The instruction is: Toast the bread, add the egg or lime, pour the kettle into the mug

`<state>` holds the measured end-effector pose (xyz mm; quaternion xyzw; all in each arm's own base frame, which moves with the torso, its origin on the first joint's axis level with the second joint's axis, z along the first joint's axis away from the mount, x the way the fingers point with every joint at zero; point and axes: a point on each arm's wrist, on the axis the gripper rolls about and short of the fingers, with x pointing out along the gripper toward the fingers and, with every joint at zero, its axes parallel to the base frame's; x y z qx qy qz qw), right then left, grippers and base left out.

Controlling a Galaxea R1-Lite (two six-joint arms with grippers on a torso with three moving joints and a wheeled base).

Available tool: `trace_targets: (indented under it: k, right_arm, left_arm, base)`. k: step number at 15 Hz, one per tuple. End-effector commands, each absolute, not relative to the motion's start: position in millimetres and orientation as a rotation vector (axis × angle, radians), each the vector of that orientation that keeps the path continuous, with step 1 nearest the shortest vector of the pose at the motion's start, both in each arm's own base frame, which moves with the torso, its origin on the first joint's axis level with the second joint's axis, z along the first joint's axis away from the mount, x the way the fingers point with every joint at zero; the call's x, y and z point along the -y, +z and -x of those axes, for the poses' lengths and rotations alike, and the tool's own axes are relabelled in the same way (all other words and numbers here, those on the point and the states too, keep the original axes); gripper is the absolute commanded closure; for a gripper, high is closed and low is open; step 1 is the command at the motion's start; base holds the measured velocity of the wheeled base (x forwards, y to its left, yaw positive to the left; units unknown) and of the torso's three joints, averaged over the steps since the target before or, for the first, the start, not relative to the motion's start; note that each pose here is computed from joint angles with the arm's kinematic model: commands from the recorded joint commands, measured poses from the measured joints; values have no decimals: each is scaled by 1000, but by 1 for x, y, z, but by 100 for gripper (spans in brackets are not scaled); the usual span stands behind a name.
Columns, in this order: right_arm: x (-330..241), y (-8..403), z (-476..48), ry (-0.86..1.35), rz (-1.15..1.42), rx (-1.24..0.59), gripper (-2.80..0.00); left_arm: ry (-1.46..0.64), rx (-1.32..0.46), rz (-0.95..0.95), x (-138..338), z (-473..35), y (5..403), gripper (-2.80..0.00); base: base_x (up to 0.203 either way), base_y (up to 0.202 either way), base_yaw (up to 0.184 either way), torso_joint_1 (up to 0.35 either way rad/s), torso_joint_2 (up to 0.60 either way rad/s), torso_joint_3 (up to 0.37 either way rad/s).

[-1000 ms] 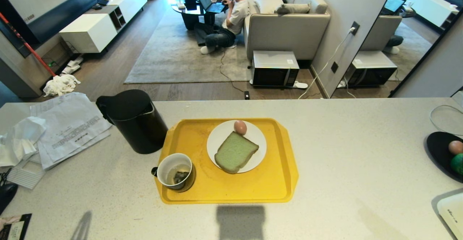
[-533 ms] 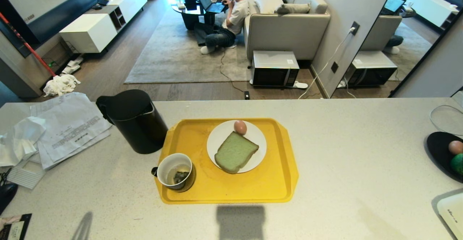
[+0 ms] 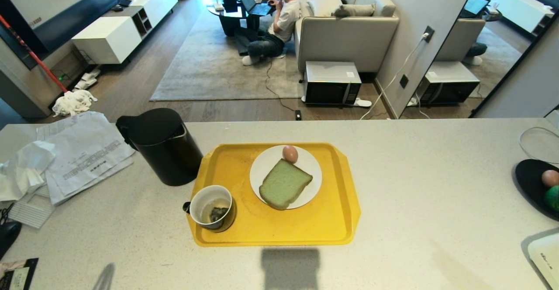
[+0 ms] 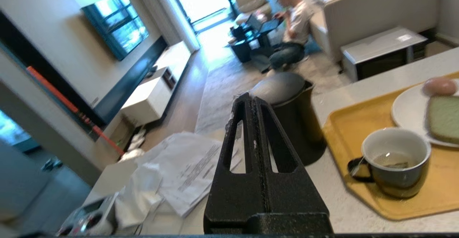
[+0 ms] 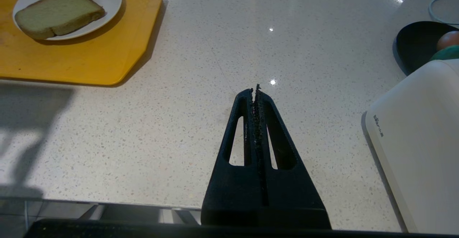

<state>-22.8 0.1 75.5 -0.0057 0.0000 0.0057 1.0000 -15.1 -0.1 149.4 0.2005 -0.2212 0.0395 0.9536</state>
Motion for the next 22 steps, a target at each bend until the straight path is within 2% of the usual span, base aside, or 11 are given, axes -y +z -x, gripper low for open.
trace_targets:
  k: [1,5,7,10,13,15,18,22]
  right_arm:
    - [0,75,23,12,12,-2,0]
    - [0,75,23,12,12,-1,0]
    - [0,75,23,12,12,-1,0]
    - [0,75,23,12,12,-1,0]
    - [0,75,23,12,12,-1,0]
    - [0,75,23,12,12,-1,0]
    - [0,75,23,12,12,-1,0]
    - [0,75,23,12,12,-1,0]
  left_arm:
    - [105,409,-411,0,18,136,0]
    - [93,358,-411,0,27,116,0]
    - [64,271,-408,0,27,103,0]
    - [54,230,-390,0,26,99,0]
    - [20,71,-359,0,23,83,0]
    - [15,46,-354,0,23,80,0]
    - [22,52,-294,0,23,81,0]
    - [12,42,-80,0,23,80,0]
  base:
    - [0,0,0,0,0,0]
    - [0,0,0,0,0,0]
    - [0,0,0,0,0,0]
    - [0,0,0,0,0,0]
    - [0,0,0,0,0,0]
    - [0,0,0,0,0,0]
    - [0,0,0,0,0,0]
    - [0,0,0,0,0,0]
